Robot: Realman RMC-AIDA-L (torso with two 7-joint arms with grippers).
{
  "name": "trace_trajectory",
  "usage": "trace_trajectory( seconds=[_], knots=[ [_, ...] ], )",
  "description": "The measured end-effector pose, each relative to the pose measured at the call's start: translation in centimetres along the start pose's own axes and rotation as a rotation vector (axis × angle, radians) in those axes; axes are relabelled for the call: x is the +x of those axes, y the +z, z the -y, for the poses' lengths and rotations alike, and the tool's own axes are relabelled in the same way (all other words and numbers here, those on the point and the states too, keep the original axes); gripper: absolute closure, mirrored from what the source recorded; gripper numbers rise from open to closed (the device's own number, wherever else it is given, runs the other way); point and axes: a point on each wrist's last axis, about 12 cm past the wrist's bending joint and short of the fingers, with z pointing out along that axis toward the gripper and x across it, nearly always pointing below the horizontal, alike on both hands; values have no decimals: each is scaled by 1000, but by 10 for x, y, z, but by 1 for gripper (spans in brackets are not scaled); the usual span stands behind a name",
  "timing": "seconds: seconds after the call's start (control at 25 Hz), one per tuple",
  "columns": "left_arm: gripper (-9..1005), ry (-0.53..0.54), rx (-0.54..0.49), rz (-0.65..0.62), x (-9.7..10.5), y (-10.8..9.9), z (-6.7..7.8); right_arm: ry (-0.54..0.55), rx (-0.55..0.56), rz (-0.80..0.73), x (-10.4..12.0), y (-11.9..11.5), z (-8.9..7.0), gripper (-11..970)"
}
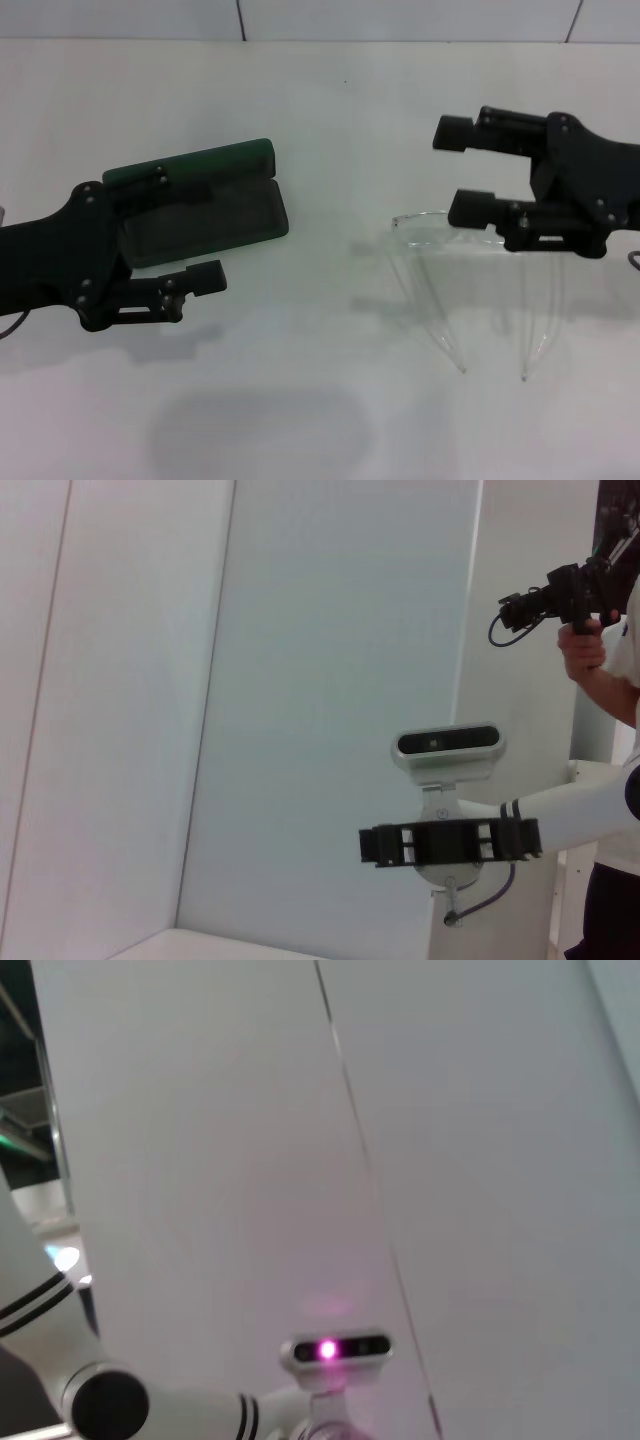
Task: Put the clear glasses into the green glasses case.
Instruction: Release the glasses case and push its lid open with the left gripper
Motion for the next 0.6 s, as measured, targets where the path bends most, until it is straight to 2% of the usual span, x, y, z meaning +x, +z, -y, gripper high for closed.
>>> trace_trajectory(
  seconds=[0.6],
  knots=[
    [164, -7, 9, -7, -3, 1, -2, 5, -43, -66, 0, 7, 1, 220]
  ],
)
